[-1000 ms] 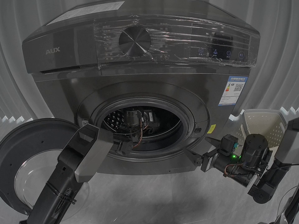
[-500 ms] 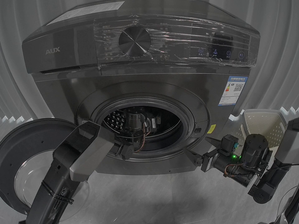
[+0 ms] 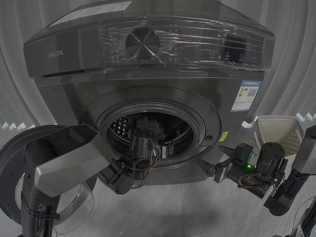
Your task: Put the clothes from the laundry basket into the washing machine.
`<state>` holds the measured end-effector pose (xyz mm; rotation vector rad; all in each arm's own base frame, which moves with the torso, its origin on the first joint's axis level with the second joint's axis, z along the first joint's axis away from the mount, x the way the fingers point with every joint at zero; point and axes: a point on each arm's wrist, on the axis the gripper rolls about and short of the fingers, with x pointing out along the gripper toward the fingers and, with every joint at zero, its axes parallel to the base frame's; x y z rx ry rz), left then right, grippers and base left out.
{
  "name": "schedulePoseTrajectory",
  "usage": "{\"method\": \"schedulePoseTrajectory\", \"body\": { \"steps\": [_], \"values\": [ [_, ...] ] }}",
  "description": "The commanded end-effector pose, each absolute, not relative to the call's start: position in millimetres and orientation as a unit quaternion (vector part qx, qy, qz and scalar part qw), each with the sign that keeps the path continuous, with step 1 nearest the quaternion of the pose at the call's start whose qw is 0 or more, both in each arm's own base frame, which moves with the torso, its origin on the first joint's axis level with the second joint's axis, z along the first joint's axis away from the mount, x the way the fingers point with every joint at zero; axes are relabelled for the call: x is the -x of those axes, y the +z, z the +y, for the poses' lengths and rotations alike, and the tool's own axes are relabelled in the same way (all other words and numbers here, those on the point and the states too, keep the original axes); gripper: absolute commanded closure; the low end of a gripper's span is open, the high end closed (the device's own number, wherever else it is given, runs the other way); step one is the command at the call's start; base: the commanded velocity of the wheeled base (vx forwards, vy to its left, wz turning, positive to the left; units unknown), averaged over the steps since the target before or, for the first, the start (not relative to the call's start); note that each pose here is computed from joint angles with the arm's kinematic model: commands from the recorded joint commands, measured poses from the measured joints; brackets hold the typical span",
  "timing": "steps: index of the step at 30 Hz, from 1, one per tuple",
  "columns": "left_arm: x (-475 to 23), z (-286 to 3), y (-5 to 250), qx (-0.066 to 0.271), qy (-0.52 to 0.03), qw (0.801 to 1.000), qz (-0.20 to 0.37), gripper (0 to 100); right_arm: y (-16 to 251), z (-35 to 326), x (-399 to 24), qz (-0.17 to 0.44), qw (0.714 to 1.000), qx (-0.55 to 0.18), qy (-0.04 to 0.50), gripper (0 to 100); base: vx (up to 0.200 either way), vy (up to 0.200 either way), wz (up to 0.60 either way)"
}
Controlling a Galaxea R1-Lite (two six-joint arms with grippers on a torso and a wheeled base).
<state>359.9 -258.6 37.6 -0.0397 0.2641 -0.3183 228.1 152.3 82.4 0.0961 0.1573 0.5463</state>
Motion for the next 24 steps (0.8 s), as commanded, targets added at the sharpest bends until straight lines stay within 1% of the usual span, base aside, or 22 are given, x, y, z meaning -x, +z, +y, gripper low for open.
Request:
{"method": "schedulePoseTrajectory", "body": {
  "steps": [1,2,6,13,16,17,19,20,22,23,24],
  "values": [
    [-297.9,-248.6,85.5,0.032,-0.189,0.976,0.103,0,86.9,147.5,-220.0,0.075,0.959,-0.048,0.271,0,0.000,0.000,0.00],
    [-297.9,-248.6,85.5,0.032,-0.189,0.976,0.103,0,87.0,147.3,-219.7,0.075,0.959,-0.048,0.271,0,0.000,0.000,0.00],
    [-262.2,-231.2,104.8,0.050,-0.207,0.975,0.070,0,94.6,139.3,-207.1,0.070,0.959,-0.049,0.272,0,0.000,0.000,0.00],
    [-195.1,-198.0,120.3,0.054,-0.245,0.966,0.067,0,103.4,121.9,-184.6,0.066,0.960,-0.050,0.267,0,0.000,0.000,0.00],
    [-180.1,-182.0,135.8,0.074,-0.246,0.966,0.041,0,113.3,115.7,-175.1,0.047,0.961,-0.057,0.265,0,0.000,0.000,0.00],
    [-178.0,-175.4,143.4,0.085,-0.237,0.967,0.024,0,116.6,112.7,-171.3,0.040,0.962,-0.059,0.264,0,0.000,0.000,0.00],
    [-172.9,-167.7,149.7,0.094,-0.232,0.968,0.008,0,121.4,108.9,-165.8,0.029,0.963,-0.063,0.262,0,0.000,0.000,0.00],
    [-166.1,-156.4,152.7,0.101,-0.223,0.970,-0.001,0,125.4,105.3,-161.4,0.020,0.965,-0.066,0.255,0,0.000,0.000,0.00],
    [-154.3,-143.2,155.4,0.105,-0.221,0.970,-0.010,0,129.8,99.4,-155.1,0.008,0.968,-0.071,0.241,0,0.000,0.000,0.00],
    [-153.2,-142.0,155.9,0.105,-0.221,0.970,-0.012,0,129.8,98.9,-154.3,0.008,0.968,-0.071,0.241,0,0.000,0.000,0.00],
    [-140.7,-130.5,155.9,0.103,-0.223,0.969,-0.015,0,131.9,93.3,-147.2,0.003,0.969,-0.078,0.234,0,0.000,0.000,0.00]
  ]
}}
